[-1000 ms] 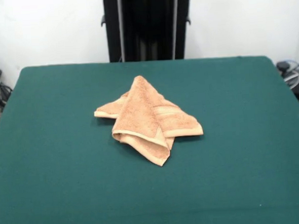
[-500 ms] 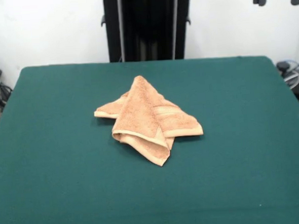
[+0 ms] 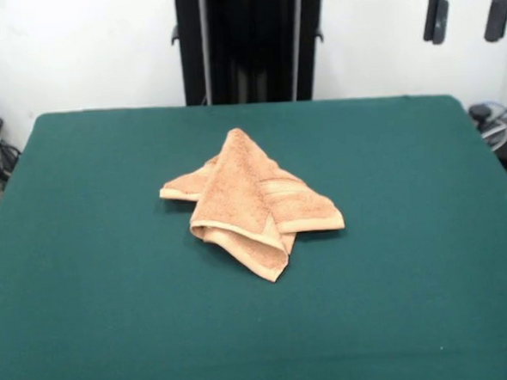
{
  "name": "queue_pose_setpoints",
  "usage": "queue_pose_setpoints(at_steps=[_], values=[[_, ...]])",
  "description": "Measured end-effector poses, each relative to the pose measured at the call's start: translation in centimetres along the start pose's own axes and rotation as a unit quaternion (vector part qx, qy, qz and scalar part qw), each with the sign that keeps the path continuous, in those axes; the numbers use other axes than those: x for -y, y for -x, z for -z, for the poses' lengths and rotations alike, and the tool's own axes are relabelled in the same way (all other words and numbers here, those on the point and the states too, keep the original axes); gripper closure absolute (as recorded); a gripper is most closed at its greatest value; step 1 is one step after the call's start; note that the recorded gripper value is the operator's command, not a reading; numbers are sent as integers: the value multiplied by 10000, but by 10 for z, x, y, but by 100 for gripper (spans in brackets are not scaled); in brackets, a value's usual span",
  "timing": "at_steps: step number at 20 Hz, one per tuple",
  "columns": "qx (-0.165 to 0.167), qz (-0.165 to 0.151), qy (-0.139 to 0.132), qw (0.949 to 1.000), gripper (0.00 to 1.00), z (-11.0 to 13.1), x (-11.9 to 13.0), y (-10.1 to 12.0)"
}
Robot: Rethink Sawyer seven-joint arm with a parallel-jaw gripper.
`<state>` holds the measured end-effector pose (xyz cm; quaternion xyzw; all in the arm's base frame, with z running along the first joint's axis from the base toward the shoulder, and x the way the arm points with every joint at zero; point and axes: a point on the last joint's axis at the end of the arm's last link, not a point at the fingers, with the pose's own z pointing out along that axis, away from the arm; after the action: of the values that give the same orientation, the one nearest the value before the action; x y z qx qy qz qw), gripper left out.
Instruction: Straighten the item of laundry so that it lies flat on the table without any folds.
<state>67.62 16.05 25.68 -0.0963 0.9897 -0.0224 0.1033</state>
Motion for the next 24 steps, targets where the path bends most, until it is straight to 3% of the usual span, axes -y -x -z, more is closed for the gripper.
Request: queue_pose_setpoints(at_steps=[16, 24], values=[[508, 146, -88, 9986, 0, -35, -16, 8], [561, 182, -87, 9982, 0, -41, -21, 5]])
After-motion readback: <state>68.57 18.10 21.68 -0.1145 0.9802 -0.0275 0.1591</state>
